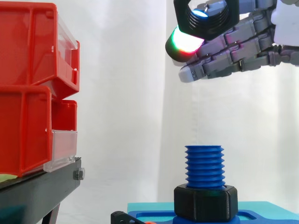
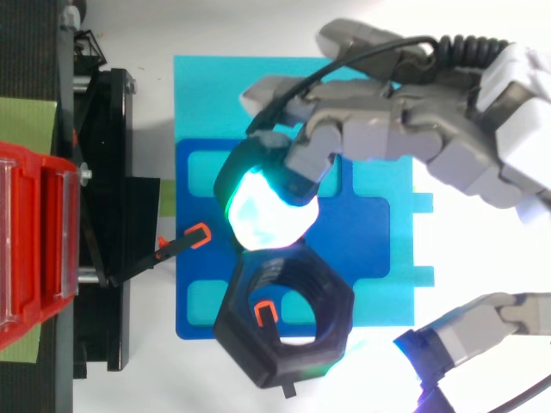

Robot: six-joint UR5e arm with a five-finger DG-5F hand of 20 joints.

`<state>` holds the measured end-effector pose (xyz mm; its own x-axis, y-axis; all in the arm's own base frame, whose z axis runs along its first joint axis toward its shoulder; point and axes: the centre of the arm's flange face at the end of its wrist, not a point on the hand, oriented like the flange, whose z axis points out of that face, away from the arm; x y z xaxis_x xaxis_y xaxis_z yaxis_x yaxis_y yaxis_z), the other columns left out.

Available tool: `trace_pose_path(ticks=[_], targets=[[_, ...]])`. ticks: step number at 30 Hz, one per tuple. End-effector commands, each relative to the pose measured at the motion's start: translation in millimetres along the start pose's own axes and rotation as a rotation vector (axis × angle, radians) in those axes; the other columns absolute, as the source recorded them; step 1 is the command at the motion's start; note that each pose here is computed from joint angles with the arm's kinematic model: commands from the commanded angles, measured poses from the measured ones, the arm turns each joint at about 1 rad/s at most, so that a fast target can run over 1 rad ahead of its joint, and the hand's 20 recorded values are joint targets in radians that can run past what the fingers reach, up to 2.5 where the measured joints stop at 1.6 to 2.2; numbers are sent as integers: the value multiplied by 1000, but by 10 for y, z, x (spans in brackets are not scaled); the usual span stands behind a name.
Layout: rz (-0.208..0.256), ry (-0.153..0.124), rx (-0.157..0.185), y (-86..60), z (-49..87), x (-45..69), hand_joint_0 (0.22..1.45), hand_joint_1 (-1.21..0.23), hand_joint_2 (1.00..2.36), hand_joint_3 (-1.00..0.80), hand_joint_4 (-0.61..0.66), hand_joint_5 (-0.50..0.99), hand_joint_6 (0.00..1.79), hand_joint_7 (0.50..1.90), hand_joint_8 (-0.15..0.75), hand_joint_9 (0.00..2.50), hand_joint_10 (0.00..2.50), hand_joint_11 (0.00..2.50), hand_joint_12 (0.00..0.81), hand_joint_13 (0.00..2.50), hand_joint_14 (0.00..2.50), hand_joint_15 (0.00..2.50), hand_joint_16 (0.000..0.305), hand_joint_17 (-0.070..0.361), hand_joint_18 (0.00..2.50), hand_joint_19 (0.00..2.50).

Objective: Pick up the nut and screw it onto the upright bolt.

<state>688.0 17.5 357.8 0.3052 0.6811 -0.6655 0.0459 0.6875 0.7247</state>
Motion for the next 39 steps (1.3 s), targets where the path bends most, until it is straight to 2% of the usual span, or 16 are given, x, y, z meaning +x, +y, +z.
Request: trace_pose_path(ticks=[1,3,7,10,11,13,15,17,18,19,21,22,23,29,34,39], targets=[[19,34,-3,-98,14,163,568,-632,1000,-500,189,-218,717,1079,262,443,2,58,313,488,0,2,42,94,337,0],[24,42,-8,-99,12,192,567,-631,1000,-500,192,-218,717,1075,263,444,1,51,314,489,0,2,42,94,337,0],[4,55,-1,-155,9,274,567,-632,1000,-500,190,-217,716,1076,263,443,0,51,313,490,0,2,42,94,340,0],[-32,56,1,-170,11,276,567,-630,1000,-500,193,-216,716,1074,262,446,0,53,312,492,0,9,42,94,342,0],[-58,54,5,-188,16,261,568,-629,1000,-500,189,-216,716,1072,263,444,2,63,313,493,0,3,42,94,343,0],[-73,58,8,-200,13,256,568,-628,1000,-500,195,-216,715,1069,262,447,2,65,313,494,0,13,42,94,344,0],[-104,82,29,-267,-7,234,567,-628,1000,-500,191,-215,714,1085,263,448,2,64,313,499,0,8,42,94,346,0],[-116,85,39,-294,-11,219,567,-627,1000,-500,190,-214,714,1075,263,448,2,57,313,500,0,9,42,94,348,0],[-144,91,51,-334,-18,202,567,-628,1000,-500,192,-214,713,1079,263,449,0,53,312,500,0,10,42,94,349,0],[-157,89,54,-347,-11,184,568,-627,1000,-500,191,-214,713,1080,264,451,0,58,313,501,0,8,42,94,349,0],[-214,79,61,-404,14,111,567,-626,1000,-500,193,-213,713,1075,264,451,2,58,312,502,0,11,42,94,349,0],[-214,79,61,-404,14,111,567,-626,1000,-500,192,-213,713,1076,264,452,0,59,312,505,0,12,42,94,349,0],[-239,82,61,-429,15,110,566,-625,1000,-500,195,-213,712,1079,265,452,0,59,313,505,0,11,42,94,349,0],[-276,74,54,-433,37,85,566,-622,1000,-500,197,-211,711,1084,266,454,2,58,312,511,0,14,42,94,351,0],[-325,73,53,-446,44,71,565,-623,1000,-500,195,-211,710,1080,265,459,1,54,312,513,0,14,42,94,351,0],[-344,72,42,-433,50,89,566,-621,1000,-500,197,-210,709,1085,268,465,0,56,311,513,0,14,42,94,350,0]])
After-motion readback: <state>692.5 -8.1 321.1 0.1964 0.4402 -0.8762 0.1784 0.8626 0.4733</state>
